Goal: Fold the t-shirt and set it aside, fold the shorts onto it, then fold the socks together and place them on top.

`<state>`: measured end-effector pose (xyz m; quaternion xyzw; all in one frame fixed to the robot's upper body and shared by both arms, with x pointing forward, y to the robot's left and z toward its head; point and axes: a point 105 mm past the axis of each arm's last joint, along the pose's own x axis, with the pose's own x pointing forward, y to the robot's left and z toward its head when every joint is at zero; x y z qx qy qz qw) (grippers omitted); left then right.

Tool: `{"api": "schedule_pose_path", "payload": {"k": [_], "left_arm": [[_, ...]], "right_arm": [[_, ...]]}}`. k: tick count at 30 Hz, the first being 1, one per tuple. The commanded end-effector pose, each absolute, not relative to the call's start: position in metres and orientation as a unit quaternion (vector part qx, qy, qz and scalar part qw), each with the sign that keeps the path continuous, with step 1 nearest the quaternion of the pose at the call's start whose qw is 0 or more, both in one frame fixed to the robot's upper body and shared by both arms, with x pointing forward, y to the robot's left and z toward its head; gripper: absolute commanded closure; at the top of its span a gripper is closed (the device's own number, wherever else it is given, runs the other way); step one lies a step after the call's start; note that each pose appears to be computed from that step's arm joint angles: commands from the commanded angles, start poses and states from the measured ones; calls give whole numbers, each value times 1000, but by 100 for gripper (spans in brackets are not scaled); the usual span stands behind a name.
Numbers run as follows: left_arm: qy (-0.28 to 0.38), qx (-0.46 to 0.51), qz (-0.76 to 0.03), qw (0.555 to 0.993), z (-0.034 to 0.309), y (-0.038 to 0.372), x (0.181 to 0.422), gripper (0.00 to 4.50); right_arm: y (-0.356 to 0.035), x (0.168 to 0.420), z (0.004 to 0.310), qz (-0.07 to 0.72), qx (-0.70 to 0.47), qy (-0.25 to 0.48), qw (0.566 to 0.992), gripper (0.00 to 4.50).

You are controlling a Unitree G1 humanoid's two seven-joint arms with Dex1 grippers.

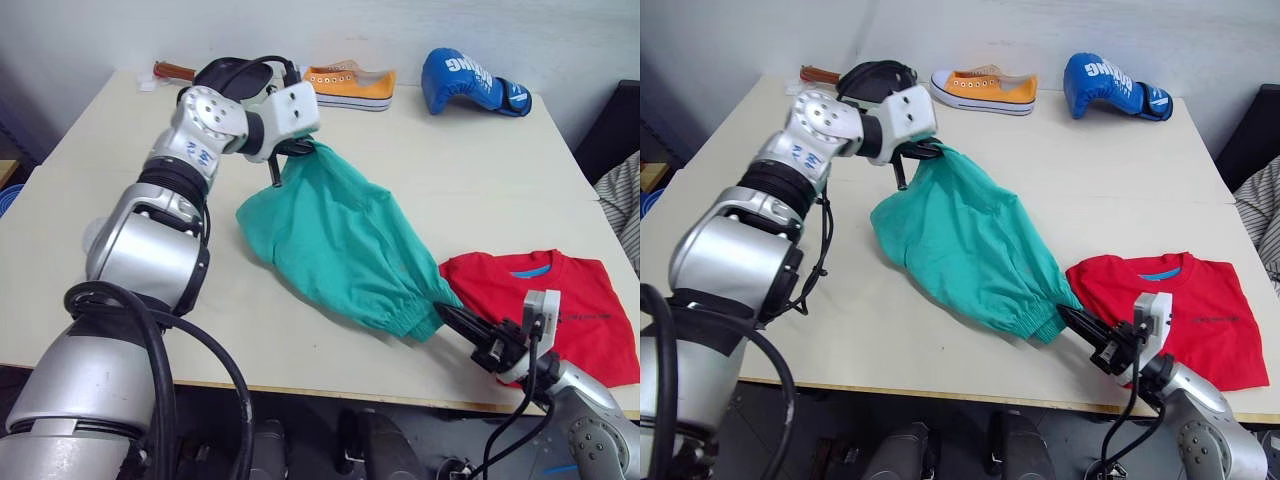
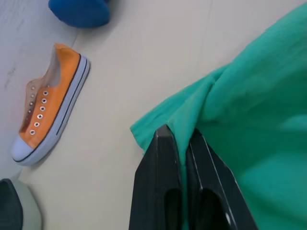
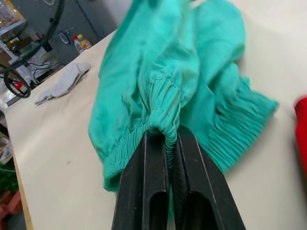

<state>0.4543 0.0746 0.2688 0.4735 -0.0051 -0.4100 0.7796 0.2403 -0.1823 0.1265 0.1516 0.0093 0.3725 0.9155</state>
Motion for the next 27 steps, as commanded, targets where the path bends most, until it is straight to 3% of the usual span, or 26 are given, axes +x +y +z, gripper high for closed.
{"api": "schedule_pose_path", "payload": {"k": [1,4,5,8,14,19,21,24,27], "left_arm": [[-14,497,-359,790,271,75,463,445],[-6,493,-342,800,266,78,467,445],[-5,493,-339,801,265,80,467,425],[-4,484,-319,815,268,98,470,357],[-22,419,-307,855,283,126,468,174],[-28,412,-317,854,290,137,463,11],[-47,395,-335,854,300,138,458,5],[-46,410,-442,796,288,140,434,5],[6,448,-519,728,248,166,410,5]], "right_arm": [[-168,246,144,365,123,-7,923,450],[-158,257,153,351,96,-7,931,450],[-156,261,156,343,86,-9,935,450],[-159,275,173,321,67,-19,945,378],[-185,280,201,308,22,-19,951,183],[-192,284,205,317,-63,0,946,2],[-189,283,211,331,-81,-7,940,0],[-158,265,213,409,-176,-12,895,0],[-124,246,203,478,-222,-11,850,0]]}}
